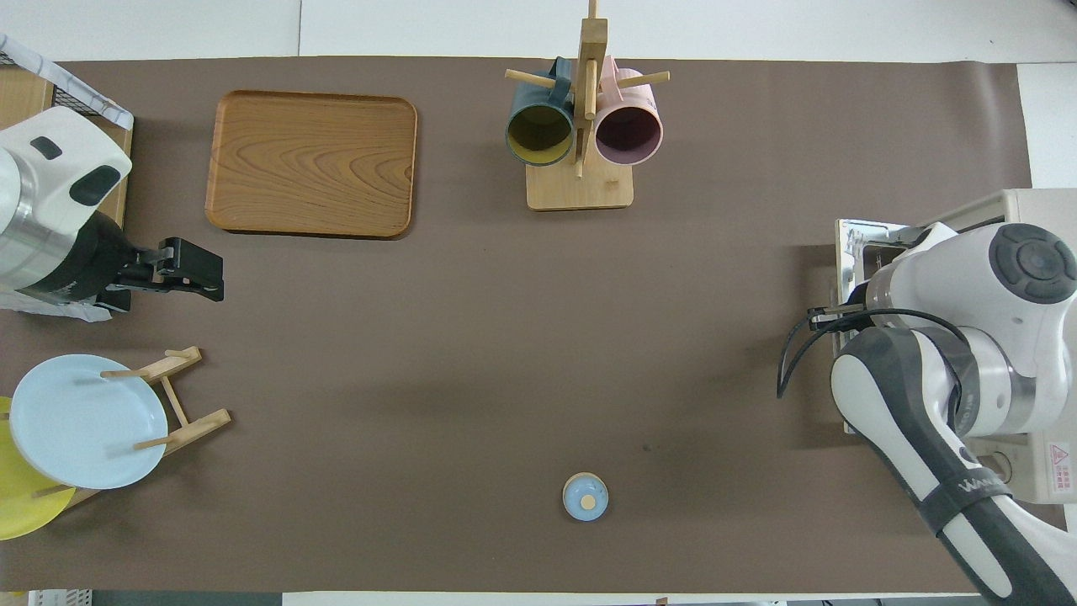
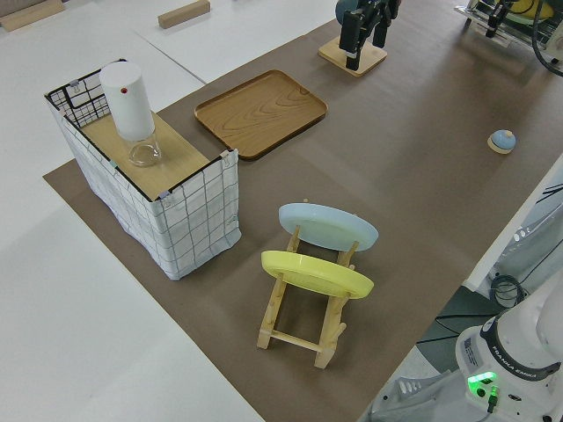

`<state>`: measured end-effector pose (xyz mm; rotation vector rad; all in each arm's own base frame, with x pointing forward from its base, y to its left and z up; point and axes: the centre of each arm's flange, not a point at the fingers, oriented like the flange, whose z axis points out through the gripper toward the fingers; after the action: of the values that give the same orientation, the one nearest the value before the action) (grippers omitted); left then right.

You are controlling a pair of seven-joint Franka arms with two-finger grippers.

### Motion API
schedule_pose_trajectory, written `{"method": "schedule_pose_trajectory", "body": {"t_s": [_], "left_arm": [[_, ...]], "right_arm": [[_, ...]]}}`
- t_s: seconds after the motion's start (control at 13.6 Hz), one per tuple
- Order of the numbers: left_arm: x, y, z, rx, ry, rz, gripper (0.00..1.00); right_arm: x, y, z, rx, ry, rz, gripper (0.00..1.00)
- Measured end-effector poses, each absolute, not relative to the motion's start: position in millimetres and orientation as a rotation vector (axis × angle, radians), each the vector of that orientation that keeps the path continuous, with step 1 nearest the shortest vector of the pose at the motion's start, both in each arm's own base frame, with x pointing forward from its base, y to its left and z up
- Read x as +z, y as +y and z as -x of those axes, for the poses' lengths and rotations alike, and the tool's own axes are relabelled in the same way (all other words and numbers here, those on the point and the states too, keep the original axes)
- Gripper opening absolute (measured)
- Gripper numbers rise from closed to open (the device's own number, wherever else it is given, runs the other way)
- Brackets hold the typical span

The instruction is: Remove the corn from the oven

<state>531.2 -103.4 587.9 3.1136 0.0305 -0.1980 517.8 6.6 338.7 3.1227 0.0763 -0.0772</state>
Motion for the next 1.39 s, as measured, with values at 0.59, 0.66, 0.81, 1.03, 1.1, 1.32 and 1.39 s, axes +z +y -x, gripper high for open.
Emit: {"method": "schedule_pose_trajectory", "body": {"t_s": [0.59, 0.66, 0.81, 1.03, 1.1, 1.32, 1.39], "left_arm": [[588, -103, -531, -0.198, 0.031, -3.114, 1.00], [588, -103, -531, -0.198, 0.031, -3.114, 1.00], [588, -103, -531, -0.198, 0.031, -3.114, 1.00], [588, -103, -531, -0.198, 0.030, -3.114, 1.00], [588, -103, -531, -0.198, 0.030, -3.114, 1.00], [588, -103, -531, -0.198, 0.031, -3.114, 1.00], [588, -103, -531, -0.198, 0.031, -3.114, 1.00]], "right_arm": [[309, 11, -520, -0.049, 0.011, -3.131, 0.01], [311, 14, -521, -0.035, -0.007, -3.130, 0.01], [312, 23, -522, -0.026, -0.020, -3.130, 0.01], [324, 37, -530, -0.004, 0.012, -3.131, 0.01], [331, 40, -533, -0.025, 0.016, -3.129, 0.01], [365, 31, -543, -0.145, -0.017, -3.115, 0.06], [377, 25, -544, -0.181, -0.053, -3.106, 0.18]]}}
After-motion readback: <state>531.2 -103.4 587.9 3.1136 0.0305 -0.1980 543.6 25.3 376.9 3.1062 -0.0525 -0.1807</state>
